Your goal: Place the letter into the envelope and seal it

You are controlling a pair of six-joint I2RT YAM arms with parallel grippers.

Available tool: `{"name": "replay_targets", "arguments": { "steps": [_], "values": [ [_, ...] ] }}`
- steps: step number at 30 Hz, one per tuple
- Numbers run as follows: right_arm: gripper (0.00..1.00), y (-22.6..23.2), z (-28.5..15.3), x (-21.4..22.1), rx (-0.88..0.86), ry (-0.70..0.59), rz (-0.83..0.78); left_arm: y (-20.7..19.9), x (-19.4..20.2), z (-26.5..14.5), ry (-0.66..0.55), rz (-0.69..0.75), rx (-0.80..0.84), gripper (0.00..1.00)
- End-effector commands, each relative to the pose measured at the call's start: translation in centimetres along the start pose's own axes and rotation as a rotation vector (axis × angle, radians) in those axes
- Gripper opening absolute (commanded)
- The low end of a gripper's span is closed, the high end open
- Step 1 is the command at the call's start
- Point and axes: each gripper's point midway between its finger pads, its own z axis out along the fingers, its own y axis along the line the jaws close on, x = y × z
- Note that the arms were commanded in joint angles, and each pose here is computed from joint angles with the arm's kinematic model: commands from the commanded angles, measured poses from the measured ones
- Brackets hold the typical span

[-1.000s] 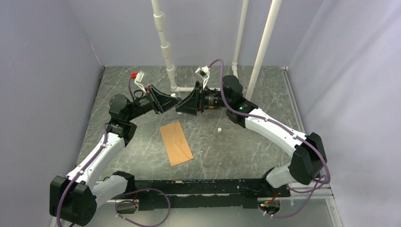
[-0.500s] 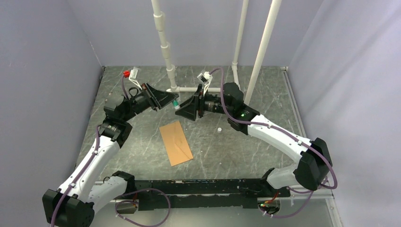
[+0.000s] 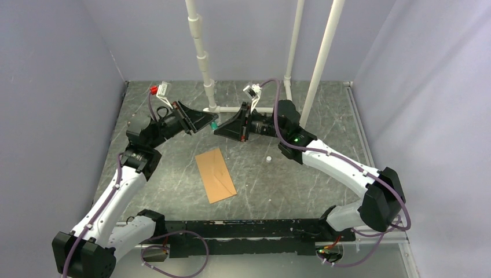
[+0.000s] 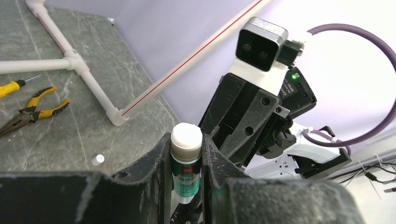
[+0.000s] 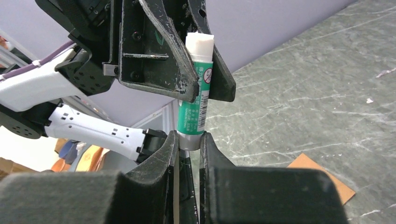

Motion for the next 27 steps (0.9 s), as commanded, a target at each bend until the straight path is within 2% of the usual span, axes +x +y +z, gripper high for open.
{"name": "replay_targets", "arguments": {
  "steps": [1,4,9,13,16,20,23,26,27],
  "values": [
    [0.05,3.1,-0.1,-2.4,-0.121,-0.07,-0.023,-4.1,-0.8,-0.3,0.006,0.073,0.144,0.02],
    [0.0,4.9,-0.8,-3.0,-0.185,-0.082,-0.011,-5.8,-0.3,-0.9,0.039,0.145,0.233,0.02],
    [0.0,8.7,-2.4,-3.7,-0.352,-0.107,0.059,-8.4,0.5,-2.2,0.067,0.271,0.368,0.02],
    [0.0,9.8,-2.8,-4.1,-0.384,-0.136,0.043,-8.0,-0.2,-2.0,0.038,0.263,0.313,0.02],
    [0.0,7.2,-1.3,-3.1,-0.198,-0.09,-0.049,-6.0,-1.1,-1.4,-0.002,0.213,0.182,0.02],
    [0.0,1.7,0.6,-2.7,0.203,-0.029,-0.353,-2.1,-2.6,-1.1,-0.07,0.099,-0.075,0.02],
    [0.0,-3.1,0.9,-3.9,0.52,-0.006,-0.55,0.9,-3.4,-1.3,-0.097,0.008,-0.273,0.02],
    [0.0,-8.1,-0.1,-5.7,0.89,0.015,-0.639,2.1,-4.3,-0.8,-0.101,-0.019,-0.359,0.02],
    [0.0,-8.5,-0.5,-6.5,0.954,0.015,-0.633,2.2,-4.5,-0.6,-0.098,-0.024,-0.366,0.02]
  ]
}}
